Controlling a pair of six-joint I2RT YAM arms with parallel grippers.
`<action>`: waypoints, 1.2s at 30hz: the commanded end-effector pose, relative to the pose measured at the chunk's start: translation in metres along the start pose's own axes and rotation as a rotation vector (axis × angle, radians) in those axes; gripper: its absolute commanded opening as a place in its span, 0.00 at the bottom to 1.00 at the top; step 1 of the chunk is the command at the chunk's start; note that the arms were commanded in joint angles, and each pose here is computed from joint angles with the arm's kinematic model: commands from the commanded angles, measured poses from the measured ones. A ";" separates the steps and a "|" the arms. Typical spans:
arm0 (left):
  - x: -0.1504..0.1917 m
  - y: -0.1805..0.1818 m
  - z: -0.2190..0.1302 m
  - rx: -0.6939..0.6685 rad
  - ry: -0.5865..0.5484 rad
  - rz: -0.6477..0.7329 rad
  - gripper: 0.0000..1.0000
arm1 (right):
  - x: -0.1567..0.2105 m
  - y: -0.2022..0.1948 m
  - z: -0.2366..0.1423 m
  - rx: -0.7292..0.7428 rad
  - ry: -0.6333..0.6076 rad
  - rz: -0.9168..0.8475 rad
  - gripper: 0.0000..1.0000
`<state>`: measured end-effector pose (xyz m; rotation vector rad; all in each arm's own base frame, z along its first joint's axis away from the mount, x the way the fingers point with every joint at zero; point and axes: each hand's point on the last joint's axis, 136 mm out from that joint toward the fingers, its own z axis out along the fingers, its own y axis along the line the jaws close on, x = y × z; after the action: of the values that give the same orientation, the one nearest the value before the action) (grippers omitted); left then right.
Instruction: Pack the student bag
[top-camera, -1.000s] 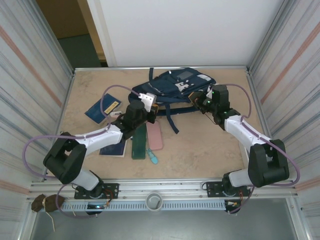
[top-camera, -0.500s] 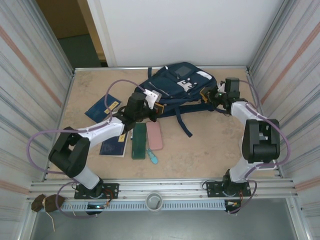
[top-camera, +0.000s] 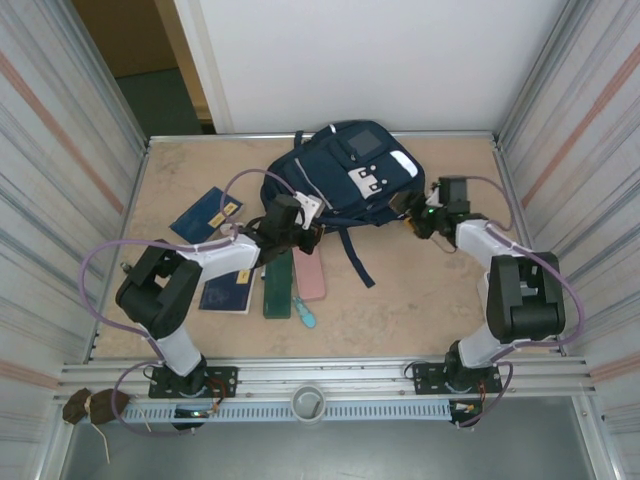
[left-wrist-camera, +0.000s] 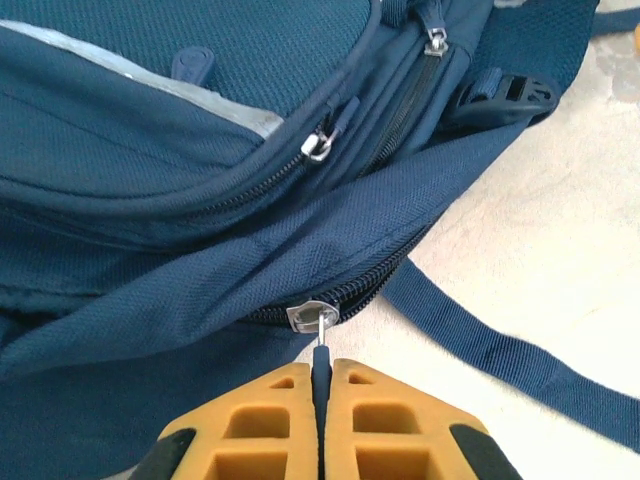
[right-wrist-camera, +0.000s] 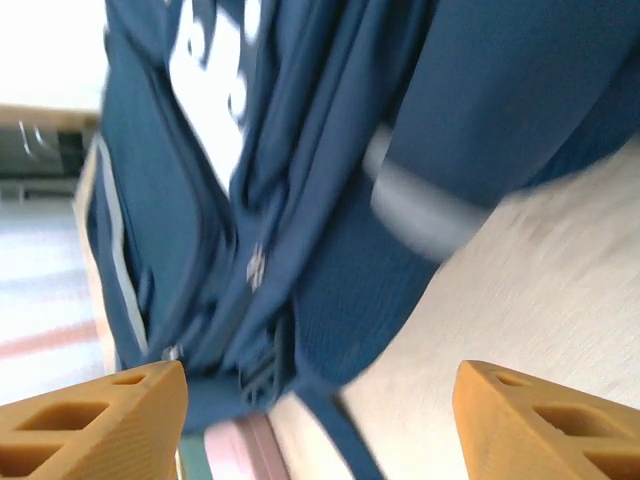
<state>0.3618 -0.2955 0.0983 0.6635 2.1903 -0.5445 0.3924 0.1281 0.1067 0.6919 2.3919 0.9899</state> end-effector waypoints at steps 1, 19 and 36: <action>0.003 0.000 0.003 -0.014 -0.019 0.034 0.00 | 0.032 0.017 0.011 -0.040 0.016 -0.013 0.72; 0.019 0.034 -0.013 -0.214 0.031 0.097 0.00 | 0.021 0.036 0.056 0.003 -0.093 -0.055 0.06; -0.017 -0.012 -0.019 0.070 -0.056 0.035 0.00 | 0.016 0.049 0.038 -0.089 -0.047 -0.062 0.00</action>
<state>0.3556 -0.3046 0.1090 0.7675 2.0966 -0.5821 0.3989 0.2024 0.0996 0.5535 2.4040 1.0969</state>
